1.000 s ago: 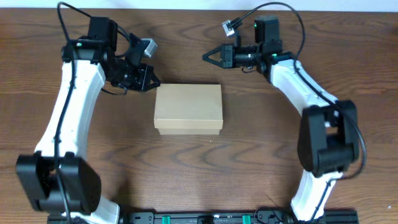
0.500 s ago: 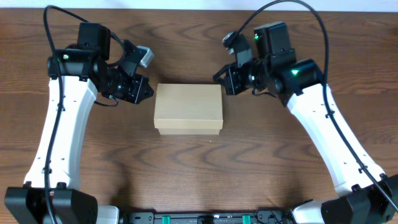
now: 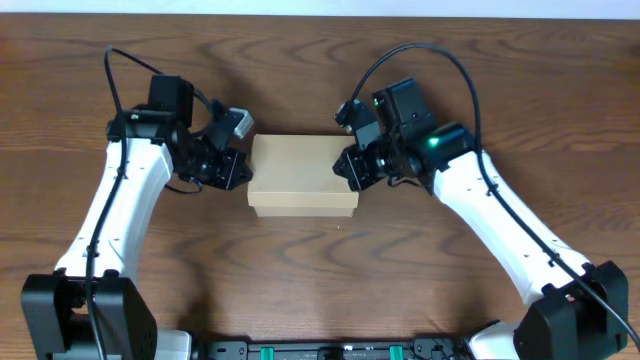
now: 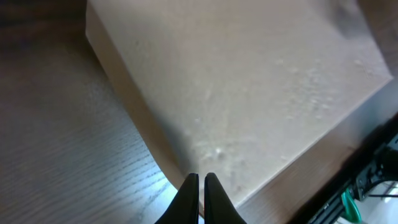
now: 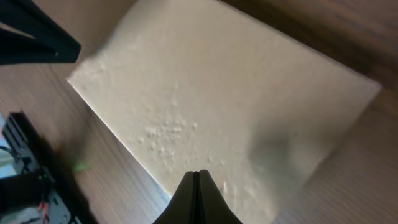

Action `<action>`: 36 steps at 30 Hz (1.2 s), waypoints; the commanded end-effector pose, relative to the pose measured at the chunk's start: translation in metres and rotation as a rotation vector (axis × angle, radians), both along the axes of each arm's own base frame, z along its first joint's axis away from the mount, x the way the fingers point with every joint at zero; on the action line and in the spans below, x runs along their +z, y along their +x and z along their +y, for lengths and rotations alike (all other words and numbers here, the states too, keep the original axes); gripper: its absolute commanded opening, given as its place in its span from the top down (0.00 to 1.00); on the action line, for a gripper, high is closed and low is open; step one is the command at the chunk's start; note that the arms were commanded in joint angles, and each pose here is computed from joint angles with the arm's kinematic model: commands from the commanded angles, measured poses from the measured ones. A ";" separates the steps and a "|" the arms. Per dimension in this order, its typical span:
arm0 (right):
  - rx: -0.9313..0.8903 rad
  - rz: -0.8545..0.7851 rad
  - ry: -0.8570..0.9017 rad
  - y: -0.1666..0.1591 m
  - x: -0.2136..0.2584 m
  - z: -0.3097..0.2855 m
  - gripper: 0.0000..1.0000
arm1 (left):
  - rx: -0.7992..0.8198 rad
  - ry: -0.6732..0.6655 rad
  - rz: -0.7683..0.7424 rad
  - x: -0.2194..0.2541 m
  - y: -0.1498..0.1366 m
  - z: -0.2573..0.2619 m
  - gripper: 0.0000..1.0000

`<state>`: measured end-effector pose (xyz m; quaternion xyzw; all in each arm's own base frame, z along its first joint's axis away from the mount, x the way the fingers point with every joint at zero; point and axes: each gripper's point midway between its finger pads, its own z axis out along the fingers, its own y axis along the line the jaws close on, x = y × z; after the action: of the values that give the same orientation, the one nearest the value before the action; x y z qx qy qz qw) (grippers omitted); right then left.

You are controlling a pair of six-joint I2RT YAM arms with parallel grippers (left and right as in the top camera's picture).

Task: Pack container
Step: 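Press both grippers against the box sides to seat the lid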

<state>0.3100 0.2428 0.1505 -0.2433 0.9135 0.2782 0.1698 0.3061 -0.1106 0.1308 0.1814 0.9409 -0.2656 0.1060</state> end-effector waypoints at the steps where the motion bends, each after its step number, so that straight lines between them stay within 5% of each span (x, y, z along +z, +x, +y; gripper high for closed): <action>1: 0.024 0.025 -0.026 -0.010 -0.020 0.000 0.99 | 0.016 -0.011 0.042 -0.011 -0.007 -0.002 0.94; 21: 0.001 0.022 -0.044 -0.016 -0.010 -0.007 0.98 | 0.063 -0.013 0.065 -0.017 -0.013 -0.001 0.94; 36: -0.027 0.148 -0.192 -0.032 -0.070 -0.029 0.98 | 0.063 -0.009 0.063 -0.017 -0.013 -0.001 0.94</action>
<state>0.2850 0.2190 0.1042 -0.2276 0.9417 0.2235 0.1072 0.2959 -0.1109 0.1106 0.1411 0.9479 -0.2738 0.0814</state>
